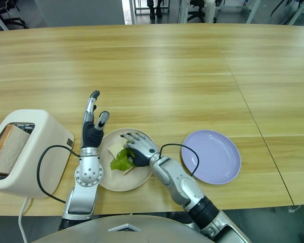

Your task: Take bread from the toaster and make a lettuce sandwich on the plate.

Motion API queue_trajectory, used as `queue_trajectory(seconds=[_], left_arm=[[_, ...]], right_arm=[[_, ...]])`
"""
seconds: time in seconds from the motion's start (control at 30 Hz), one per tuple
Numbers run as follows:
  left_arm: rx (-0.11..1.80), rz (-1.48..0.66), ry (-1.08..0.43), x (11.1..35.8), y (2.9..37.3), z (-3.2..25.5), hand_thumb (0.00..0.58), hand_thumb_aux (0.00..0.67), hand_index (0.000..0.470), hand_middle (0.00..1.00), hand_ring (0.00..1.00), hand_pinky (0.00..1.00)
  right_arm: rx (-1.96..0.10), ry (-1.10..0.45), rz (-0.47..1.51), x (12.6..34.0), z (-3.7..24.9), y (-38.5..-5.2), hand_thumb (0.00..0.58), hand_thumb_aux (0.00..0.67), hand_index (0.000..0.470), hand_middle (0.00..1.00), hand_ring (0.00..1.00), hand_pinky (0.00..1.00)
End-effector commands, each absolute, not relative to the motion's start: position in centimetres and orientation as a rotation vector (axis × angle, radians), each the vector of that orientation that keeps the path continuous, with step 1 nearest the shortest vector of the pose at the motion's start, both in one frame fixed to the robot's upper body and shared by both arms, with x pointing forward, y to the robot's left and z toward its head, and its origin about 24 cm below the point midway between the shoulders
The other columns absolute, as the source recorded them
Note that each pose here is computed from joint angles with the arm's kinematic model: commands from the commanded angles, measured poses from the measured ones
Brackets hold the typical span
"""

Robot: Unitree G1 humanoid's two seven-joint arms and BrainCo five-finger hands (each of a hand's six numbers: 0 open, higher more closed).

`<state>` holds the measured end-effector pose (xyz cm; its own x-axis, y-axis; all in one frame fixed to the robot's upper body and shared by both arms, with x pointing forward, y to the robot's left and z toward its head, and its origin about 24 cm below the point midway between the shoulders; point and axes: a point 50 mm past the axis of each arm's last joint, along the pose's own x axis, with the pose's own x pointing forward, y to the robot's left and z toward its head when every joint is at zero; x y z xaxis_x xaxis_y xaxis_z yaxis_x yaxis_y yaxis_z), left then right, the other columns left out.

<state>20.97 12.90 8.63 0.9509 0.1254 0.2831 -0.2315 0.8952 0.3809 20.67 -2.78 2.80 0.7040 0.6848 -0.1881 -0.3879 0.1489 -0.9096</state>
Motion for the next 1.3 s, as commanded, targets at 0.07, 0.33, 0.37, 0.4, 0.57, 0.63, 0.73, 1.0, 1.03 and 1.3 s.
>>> queue_trajectory(seconds=[0.07, 0.33, 0.37, 0.4, 0.57, 0.63, 0.73, 1.0, 1.03, 1.3], left_arm=[[0.421, 0.17, -0.242, 20.8, 12.7, 8.4, 0.0, 0.0, 0.0, 0.0, 0.0, 0.0], [0.422, 0.152, -0.243, 20.8, 12.3, 8.3, 0.0, 0.0, 0.0, 0.0, 0.0, 0.0], [0.423, 0.15, -0.243, 20.8, 12.3, 8.3, 0.0, 0.0, 0.0, 0.0, 0.0, 0.0], [0.423, 0.148, -0.243, 20.8, 12.3, 8.3, 0.0, 0.0, 0.0, 0.0, 0.0, 0.0], [0.423, 0.135, -0.247, 20.8, 12.0, 8.2, 0.0, 0.0, 0.0, 0.0, 0.0, 0.0], [0.424, 0.131, -0.249, 20.8, 11.9, 8.2, 0.0, 0.0, 0.0, 0.0, 0.0, 0.0], [0.431, 0.135, -0.261, 20.7, 12.0, 8.4, 0.0, 0.0, 0.0, 0.0, 0.0, 0.0], [0.41, 0.126, -0.256, 20.4, 12.7, 8.4, 0.0, 0.0, 0.0, 0.0, 0.0, 0.0], [0.381, 0.124, -0.238, 20.4, 12.9, 8.2, 0.0, 0.0, 0.0, 0.0, 0.0, 0.0], [0.192, 0.075, -0.189, 19.3, 14.6, 8.7, 0.0, 0.0, 0.0, 0.0, 0.0, 0.0]], right_arm=[[-1.18, -0.26, 0.782, 20.9, 2.1, -3.0, 0.58, 0.67, 0.46, 0.0, 0.0, 0.0], [-1.129, -0.258, 0.723, 21.7, 2.1, -3.2, 0.0, 0.0, 0.0, 0.0, 0.0, 0.0], [-1.126, -0.261, 0.715, 21.8, 2.2, -3.2, 0.0, 0.0, 0.0, 0.0, 0.0, 0.0], [-1.125, -0.261, 0.707, 21.9, 2.3, -3.3, 0.0, 0.0, 0.0, 0.0, 0.0, 0.0], [-1.126, -0.257, 0.676, 22.3, 2.6, -3.7, 0.0, 0.0, 0.0, 0.0, 0.0, 0.0], [-1.11, -0.258, 0.656, 22.4, 2.8, -3.8, 0.0, 0.0, 0.0, 0.0, 0.0, 0.0], [-1.046, -0.274, 0.575, 22.9, 3.9, -4.5, 0.0, 0.0, 0.0, 0.0, 0.0, 0.0], [-0.301, -0.099, 0.365, 23.5, 5.5, -8.5, 0.0, 0.0, 0.0, 0.0, 0.0, 0.0], [-0.226, -0.098, 0.341, 23.5, 5.7, -9.0, 0.0, 0.0, 0.0, 0.0, 0.0, 0.0], [0.065, -0.009, 0.225, 22.9, 4.9, -11.7, 0.0, 0.0, 0.0, 0.0, 0.0, 0.0]])
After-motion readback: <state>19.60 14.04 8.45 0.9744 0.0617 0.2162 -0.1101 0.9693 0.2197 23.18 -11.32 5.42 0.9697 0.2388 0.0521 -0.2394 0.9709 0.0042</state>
